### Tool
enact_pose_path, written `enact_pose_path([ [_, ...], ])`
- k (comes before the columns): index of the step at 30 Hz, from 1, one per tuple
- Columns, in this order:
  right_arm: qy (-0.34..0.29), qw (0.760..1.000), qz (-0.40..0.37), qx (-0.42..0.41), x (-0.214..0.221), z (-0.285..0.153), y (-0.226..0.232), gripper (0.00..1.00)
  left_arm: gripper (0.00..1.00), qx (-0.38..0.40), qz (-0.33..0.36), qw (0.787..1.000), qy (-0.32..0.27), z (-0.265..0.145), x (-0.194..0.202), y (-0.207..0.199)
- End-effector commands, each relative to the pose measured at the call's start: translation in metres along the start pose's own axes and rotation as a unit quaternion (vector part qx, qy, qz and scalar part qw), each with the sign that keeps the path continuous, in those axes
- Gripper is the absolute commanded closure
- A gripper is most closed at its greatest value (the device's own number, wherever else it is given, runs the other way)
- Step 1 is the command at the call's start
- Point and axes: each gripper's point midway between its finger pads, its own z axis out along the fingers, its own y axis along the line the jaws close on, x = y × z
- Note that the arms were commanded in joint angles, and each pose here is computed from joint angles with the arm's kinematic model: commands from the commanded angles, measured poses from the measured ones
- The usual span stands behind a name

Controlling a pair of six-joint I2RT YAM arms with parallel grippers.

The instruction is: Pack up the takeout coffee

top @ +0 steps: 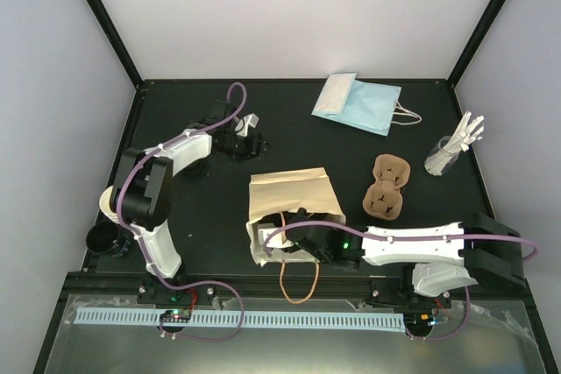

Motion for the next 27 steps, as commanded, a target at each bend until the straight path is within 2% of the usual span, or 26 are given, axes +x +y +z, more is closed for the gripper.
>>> enact_pose_path([
  [1,-0.009,1.0,0.006,0.017,-0.01,0.006,-0.012,0.44,0.3,0.036,0.026,0.999,0.02,0.018,-0.001,-0.013],
  [8,0.021,1.0,0.0,0.007,0.001,0.009,-0.006,0.44,0.42,0.048,0.022,0.997,0.061,0.033,0.023,-0.007],
  [19,0.048,0.999,-0.003,0.001,0.01,0.01,-0.002,0.44,0.6,0.099,0.014,0.99,0.099,0.029,0.066,-0.02],
  [27,0.053,0.998,-0.005,-0.019,0.007,0.016,0.003,0.44,0.65,0.109,0.015,0.989,0.097,0.017,0.081,-0.025],
])
